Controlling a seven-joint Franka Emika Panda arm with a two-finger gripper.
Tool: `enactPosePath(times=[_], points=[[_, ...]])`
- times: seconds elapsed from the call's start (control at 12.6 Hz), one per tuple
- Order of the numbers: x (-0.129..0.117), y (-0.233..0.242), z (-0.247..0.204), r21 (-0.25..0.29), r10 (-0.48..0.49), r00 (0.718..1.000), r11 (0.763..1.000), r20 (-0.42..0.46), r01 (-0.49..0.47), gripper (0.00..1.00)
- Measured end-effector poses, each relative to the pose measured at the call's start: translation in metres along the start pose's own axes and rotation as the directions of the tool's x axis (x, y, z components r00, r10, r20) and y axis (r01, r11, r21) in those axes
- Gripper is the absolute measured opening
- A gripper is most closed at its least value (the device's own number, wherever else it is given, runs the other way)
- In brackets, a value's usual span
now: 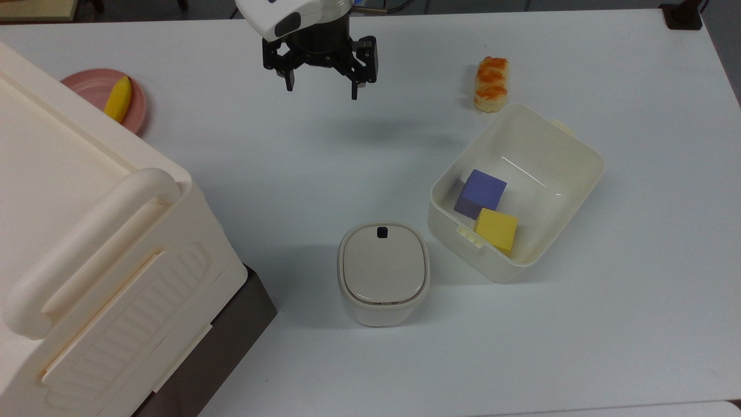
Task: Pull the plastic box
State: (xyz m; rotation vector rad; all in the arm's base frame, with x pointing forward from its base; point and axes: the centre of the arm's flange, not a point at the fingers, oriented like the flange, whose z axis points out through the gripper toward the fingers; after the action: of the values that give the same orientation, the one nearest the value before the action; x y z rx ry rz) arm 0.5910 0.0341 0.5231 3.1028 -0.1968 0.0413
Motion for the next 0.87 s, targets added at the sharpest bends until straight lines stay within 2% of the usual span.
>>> enactPosePath(times=[0.87], points=[[0.0, -0.005, 0.015, -0.007, 0.024, 0.999, 1.0, 0.04, -0.024, 1.0]])
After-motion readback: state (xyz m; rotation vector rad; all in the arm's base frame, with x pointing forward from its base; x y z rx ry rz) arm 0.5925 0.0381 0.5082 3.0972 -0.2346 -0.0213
